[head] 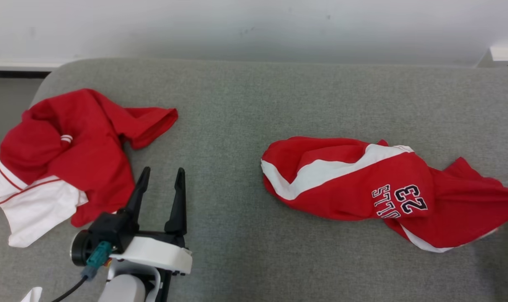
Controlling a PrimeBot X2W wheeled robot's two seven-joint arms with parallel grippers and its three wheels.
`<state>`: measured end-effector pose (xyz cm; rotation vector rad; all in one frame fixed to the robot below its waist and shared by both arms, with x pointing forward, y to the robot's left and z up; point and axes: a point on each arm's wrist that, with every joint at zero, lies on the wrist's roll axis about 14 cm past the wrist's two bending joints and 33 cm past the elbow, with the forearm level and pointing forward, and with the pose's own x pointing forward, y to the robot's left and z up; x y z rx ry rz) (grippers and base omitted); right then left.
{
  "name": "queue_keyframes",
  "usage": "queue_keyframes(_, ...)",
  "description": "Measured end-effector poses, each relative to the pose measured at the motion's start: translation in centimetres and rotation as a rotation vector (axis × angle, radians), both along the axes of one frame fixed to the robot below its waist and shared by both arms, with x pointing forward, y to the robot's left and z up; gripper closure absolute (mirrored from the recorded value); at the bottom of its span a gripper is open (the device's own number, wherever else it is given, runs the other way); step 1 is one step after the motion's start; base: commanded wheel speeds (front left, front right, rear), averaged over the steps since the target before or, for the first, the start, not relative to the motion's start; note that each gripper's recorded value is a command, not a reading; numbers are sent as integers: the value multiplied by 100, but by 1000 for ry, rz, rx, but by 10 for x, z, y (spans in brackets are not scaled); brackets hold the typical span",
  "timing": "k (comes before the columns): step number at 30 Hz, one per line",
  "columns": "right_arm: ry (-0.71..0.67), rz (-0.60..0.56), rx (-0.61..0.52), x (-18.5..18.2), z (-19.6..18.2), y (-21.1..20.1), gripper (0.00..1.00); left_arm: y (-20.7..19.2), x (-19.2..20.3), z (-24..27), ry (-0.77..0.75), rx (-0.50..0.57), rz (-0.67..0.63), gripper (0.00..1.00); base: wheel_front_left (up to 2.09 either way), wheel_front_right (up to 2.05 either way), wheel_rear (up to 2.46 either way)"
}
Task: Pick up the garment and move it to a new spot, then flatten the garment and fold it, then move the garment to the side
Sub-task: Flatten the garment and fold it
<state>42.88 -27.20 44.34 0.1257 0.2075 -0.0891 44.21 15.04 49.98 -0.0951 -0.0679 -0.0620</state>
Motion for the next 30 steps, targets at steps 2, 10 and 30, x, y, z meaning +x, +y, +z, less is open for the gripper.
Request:
queue_keyframes(2,27,-16,6,0,-13,-3,100,1,1,-3,5,2,0,0,0,0,0)
queue_keyframes(10,-85,-54,-2,7,0,-9,0,4,2,-5,10,10,14,0,0,0,0)
queue_keyframes(30,-233,204,9,-29,66,100,0,5,-21,13,-31,24,9,0,0,0,0)
